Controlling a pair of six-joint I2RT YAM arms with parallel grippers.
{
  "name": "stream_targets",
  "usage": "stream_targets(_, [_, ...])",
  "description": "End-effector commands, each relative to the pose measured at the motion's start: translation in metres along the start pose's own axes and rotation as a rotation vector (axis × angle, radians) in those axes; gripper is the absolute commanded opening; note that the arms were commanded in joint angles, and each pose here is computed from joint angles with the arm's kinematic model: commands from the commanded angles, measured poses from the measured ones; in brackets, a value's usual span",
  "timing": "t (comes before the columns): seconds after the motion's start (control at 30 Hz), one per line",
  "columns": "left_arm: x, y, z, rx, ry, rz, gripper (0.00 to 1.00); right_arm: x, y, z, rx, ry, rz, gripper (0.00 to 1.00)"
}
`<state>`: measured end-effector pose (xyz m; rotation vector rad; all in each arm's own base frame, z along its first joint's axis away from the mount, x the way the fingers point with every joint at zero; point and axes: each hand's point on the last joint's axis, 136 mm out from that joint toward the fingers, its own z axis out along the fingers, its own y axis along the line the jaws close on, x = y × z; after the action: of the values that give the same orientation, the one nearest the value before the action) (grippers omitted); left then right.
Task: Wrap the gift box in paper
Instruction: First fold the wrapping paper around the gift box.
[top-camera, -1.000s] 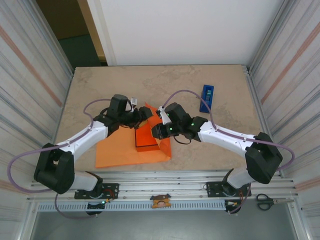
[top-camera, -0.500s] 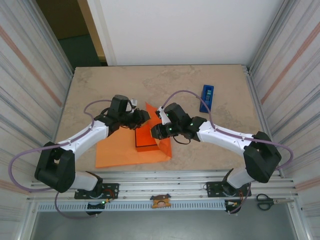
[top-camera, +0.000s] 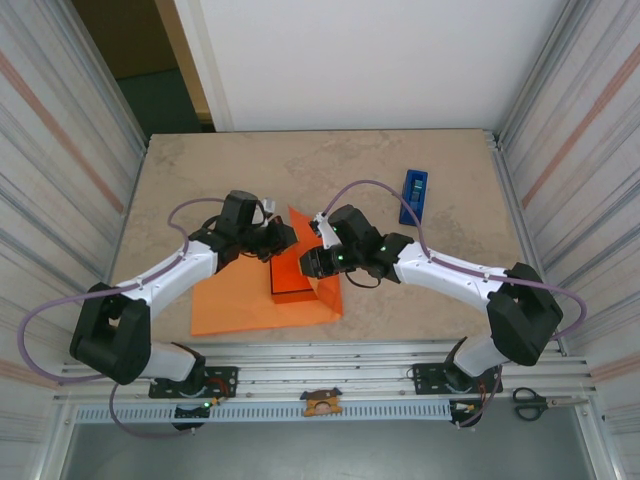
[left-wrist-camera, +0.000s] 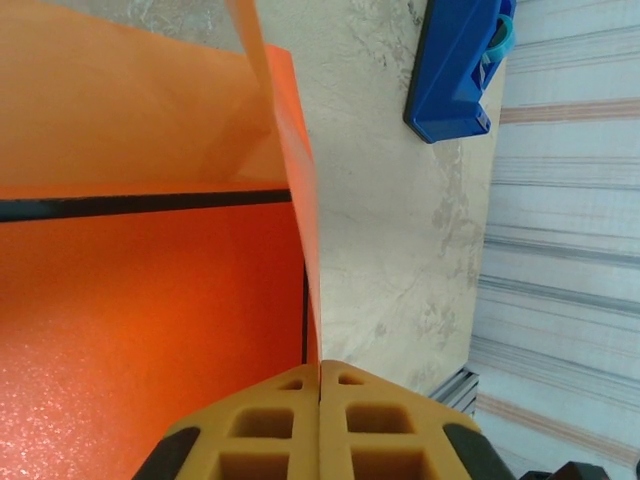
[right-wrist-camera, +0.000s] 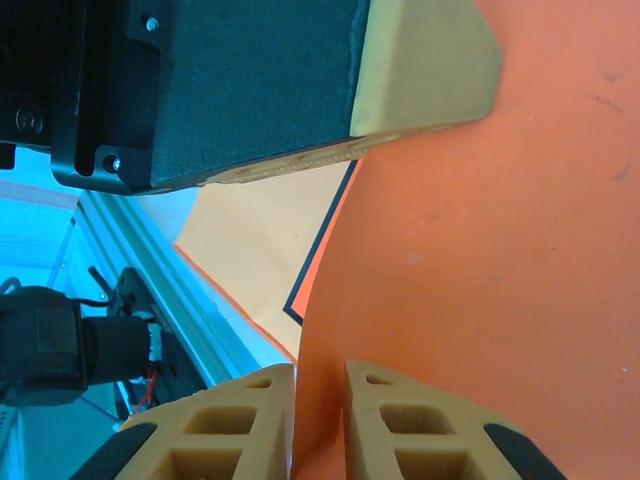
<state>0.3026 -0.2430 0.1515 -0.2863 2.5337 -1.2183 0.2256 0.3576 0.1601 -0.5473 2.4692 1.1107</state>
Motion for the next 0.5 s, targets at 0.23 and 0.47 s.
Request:
stream_targets(0.23, [0.0, -0.002, -0.007, -0.035, 0.011, 0.167, 0.0, -0.039, 0.001, -0.055, -0.093, -0.166, 0.048, 0.64])
stream_targets(0.47, [0.001, 0.007, -0.013, -0.081, -0.002, 0.192, 0.0, -0.034, -0.077, -0.062, 0.094, -0.16, 0.331, 0.78])
